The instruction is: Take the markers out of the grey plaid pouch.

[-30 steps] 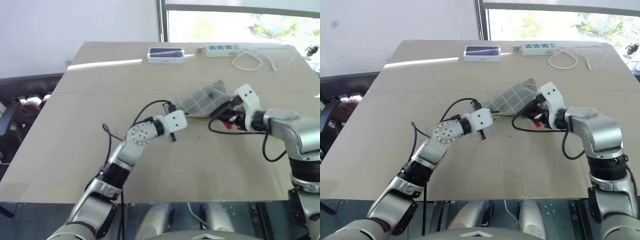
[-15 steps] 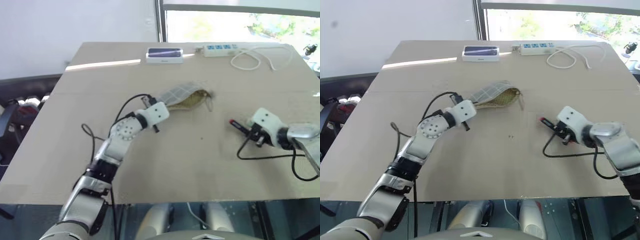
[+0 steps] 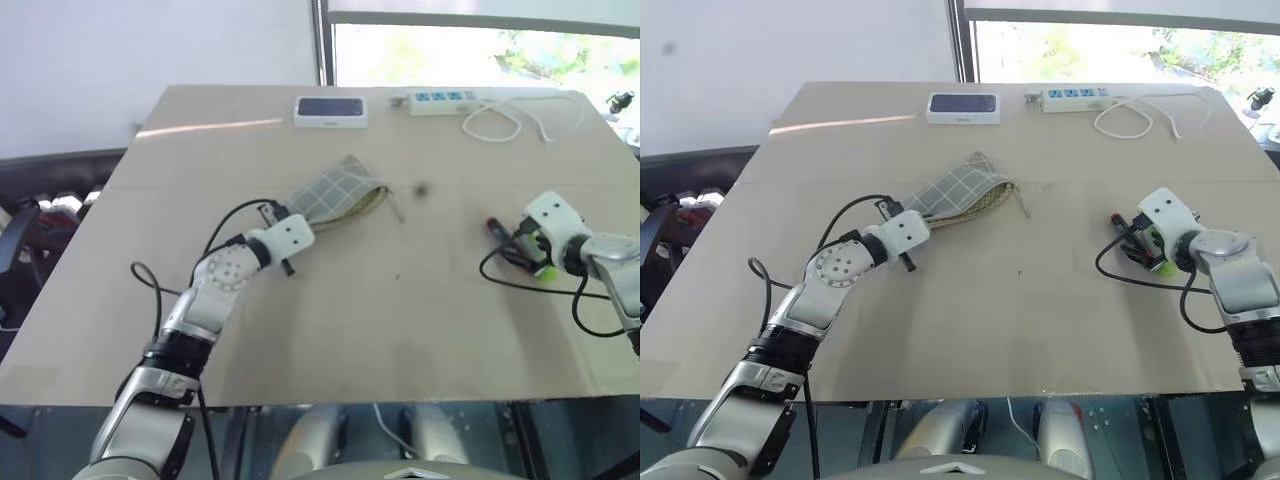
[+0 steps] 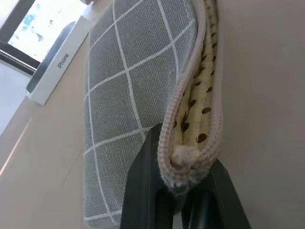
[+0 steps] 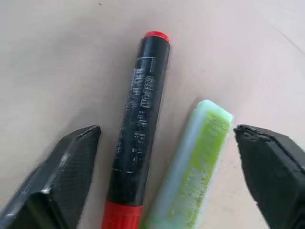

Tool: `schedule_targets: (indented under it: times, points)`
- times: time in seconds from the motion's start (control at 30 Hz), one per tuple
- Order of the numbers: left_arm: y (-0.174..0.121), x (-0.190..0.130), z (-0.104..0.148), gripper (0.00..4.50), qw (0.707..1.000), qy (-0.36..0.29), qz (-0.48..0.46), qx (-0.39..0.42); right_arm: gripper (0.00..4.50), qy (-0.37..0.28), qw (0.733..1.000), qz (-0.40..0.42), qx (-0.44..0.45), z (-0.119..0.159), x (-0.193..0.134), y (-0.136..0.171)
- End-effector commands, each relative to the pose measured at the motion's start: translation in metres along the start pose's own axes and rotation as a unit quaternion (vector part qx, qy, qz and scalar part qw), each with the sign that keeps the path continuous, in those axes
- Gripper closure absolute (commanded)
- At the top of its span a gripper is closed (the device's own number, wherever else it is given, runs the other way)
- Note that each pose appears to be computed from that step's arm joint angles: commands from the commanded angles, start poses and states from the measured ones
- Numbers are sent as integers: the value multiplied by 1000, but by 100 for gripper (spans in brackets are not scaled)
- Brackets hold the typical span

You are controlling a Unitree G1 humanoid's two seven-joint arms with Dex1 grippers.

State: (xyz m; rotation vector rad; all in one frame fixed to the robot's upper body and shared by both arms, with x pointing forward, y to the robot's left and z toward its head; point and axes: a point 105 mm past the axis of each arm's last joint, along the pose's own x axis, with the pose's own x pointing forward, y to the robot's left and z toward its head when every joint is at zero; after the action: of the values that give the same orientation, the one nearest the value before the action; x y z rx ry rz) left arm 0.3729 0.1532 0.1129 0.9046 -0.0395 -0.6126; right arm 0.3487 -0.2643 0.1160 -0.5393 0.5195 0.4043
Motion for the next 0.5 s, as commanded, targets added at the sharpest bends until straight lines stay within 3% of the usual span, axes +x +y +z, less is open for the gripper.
schedule_targets:
  times: [0.03,0.17,0.23,0.4,0.5]
  points:
    - [12,-10,3,450,1000,-8,16,8,4,-73,996,60,5,25,-20,16]
    - [10,-19,1,450,1000,-9,7,6,4,-146,984,97,28,40,-40,28]
    - [10,-25,-2,331,1000,-7,7,5,0,-160,981,105,36,36,-48,33]
    - [9,-40,-11,144,1000,3,8,-17,0,-171,976,120,58,18,-65,45]
    - [11,-53,-19,144,998,6,11,-56,0,-186,971,133,75,8,-77,49]
